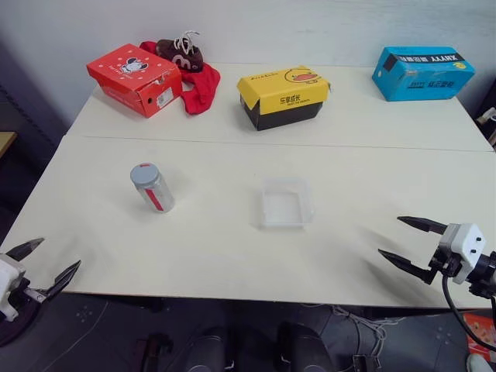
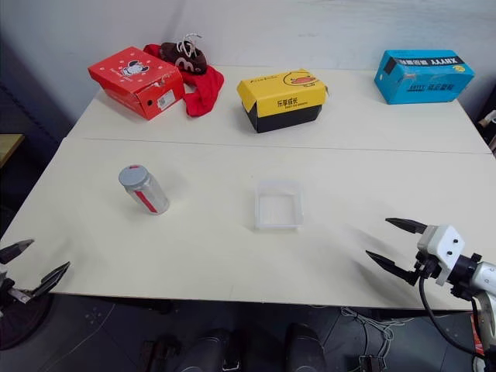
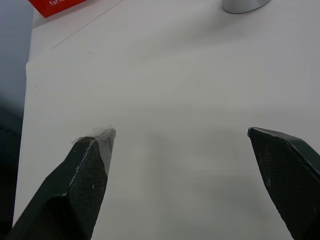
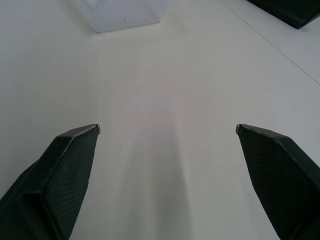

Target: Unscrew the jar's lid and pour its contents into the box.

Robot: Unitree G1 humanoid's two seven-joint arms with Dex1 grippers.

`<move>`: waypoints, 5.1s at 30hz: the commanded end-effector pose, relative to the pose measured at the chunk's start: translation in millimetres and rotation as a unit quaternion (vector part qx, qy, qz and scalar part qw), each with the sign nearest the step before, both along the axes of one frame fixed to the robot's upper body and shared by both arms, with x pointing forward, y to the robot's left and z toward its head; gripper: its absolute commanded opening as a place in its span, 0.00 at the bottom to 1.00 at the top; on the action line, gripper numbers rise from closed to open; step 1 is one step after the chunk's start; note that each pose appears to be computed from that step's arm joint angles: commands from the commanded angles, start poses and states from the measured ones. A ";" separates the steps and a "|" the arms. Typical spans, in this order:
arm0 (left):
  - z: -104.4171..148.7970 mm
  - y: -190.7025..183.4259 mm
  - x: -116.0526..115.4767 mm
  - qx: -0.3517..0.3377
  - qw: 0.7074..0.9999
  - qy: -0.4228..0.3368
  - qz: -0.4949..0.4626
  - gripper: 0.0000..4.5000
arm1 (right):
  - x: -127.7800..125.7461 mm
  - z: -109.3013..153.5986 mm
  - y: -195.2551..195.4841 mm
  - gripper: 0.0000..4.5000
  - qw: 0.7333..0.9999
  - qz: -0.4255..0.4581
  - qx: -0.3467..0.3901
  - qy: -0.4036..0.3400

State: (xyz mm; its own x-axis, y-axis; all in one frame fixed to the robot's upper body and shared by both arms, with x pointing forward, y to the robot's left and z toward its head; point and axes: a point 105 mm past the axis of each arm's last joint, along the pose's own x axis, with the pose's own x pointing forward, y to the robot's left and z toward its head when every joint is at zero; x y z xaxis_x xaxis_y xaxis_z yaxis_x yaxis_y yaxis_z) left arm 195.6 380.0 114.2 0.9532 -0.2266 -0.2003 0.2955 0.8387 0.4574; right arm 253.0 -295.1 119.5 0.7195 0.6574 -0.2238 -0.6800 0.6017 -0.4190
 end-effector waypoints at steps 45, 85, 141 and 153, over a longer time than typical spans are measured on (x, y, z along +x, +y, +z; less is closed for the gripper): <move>27.0 -172.7 70.4 -0.234 0.951 -0.144 0.143 1.00 | -22.2 36.2 85.0 1.00 0.954 0.155 0.171 -0.192; 25.4 -179.4 151.6 -0.186 0.946 -0.201 0.172 0.65 | -27.1 55.9 100.7 1.00 0.959 0.112 0.181 -0.186; 101.1 -325.9 108.0 -0.142 0.814 -0.031 -0.562 0.52 | 14.2 151.5 262.2 0.57 0.950 0.227 0.214 0.028; 114.2 -331.0 72.2 -0.140 0.688 -0.011 -0.712 0.52 | -14.3 149.4 268.4 0.57 0.880 0.454 0.104 0.092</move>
